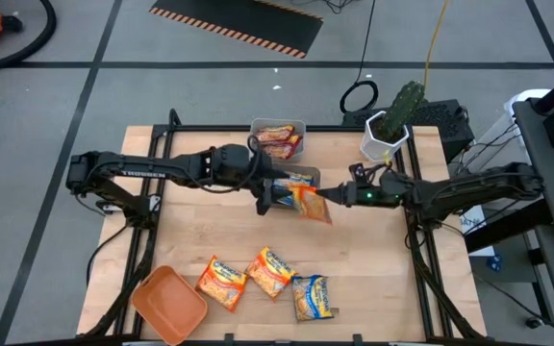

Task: Sort Maruchan noodles
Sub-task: Put the top orange noodle pack into the orange bin

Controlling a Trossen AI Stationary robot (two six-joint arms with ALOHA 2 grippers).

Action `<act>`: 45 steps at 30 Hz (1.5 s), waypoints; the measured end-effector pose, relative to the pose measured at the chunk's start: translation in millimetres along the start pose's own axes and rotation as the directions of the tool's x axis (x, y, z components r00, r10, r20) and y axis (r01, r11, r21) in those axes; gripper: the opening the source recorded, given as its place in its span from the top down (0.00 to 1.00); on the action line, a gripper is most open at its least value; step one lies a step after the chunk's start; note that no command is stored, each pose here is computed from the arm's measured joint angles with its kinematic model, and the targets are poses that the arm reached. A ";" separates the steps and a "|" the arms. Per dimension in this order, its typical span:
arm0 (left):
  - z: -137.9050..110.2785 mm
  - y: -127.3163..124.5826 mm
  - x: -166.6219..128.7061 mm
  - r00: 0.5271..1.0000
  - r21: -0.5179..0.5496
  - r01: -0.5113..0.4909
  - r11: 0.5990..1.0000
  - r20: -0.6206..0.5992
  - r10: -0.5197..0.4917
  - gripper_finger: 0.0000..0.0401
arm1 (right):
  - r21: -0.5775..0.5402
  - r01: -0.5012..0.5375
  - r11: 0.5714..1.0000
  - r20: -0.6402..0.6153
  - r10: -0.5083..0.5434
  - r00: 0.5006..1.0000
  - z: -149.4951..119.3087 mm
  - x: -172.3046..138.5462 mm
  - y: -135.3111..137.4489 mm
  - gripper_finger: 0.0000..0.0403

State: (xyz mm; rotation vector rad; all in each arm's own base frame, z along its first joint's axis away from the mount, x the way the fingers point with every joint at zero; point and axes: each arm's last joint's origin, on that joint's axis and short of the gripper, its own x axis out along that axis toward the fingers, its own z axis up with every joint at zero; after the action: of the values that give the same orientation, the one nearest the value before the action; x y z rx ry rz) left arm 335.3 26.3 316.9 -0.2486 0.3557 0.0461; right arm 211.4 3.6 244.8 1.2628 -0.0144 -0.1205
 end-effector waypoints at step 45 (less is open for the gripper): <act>45.7 24.1 -13.2 0.909 -0.029 0.172 0.985 0.389 -0.148 0.10 | -0.242 -0.351 0.905 -0.063 0.346 0.936 104.4 16.7 118.8 1.00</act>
State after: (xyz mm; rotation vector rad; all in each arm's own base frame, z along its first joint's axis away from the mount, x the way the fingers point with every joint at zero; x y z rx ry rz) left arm 336.4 60.9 357.4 -0.3234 -0.0610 -0.0559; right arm 229.8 -61.8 388.6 0.9909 -0.2039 0.1957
